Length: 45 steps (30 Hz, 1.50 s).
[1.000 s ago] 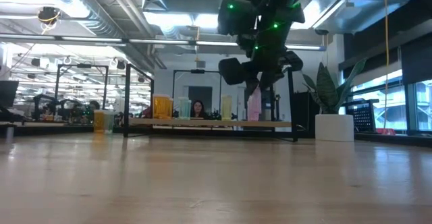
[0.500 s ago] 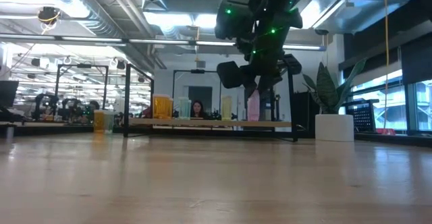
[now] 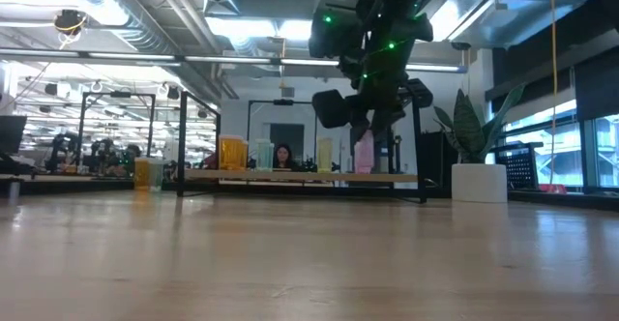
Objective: Pick and place medicine bottles onto shelf by color
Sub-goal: Put the pink pill bottle on the shelf aligned with the other pink pill bottles
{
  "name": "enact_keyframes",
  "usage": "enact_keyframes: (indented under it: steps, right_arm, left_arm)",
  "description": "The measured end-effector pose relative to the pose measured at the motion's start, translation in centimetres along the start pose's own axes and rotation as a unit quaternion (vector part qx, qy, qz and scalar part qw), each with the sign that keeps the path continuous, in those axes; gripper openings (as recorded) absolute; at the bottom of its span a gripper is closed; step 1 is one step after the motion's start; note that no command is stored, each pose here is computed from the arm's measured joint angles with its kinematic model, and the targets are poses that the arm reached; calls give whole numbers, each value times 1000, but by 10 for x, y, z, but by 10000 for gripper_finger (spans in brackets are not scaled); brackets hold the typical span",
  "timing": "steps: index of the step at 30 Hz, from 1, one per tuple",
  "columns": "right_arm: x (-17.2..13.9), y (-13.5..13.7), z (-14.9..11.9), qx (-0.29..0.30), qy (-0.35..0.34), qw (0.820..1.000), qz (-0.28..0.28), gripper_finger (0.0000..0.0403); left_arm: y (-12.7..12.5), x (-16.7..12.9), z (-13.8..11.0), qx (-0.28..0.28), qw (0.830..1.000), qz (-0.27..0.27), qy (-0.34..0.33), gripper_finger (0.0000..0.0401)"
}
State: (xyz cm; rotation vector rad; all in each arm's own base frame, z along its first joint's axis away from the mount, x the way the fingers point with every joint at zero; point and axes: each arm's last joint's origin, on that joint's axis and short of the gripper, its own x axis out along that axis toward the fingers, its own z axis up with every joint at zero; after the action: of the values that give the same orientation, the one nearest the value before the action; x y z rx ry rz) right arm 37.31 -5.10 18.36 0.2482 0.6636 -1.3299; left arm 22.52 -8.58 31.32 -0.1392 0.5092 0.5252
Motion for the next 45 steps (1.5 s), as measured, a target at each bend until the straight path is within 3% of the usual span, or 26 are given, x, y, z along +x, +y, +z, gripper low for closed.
enact_keyframes:
  steps: [19,32,45]
  right_arm:
    - [9,5,-9,-28,8,1000,-8,122]
    - [10,6,-12,-21,21,1000,-4,190]
    - [10,5,-11,-22,17,1000,-7,197]
  left_arm:
    - [-1,0,1,-3,1000,-3,-2,151]
    - [-1,0,1,-2,1000,-3,-3,151]
    - [-1,0,0,-2,1000,-9,2,151]
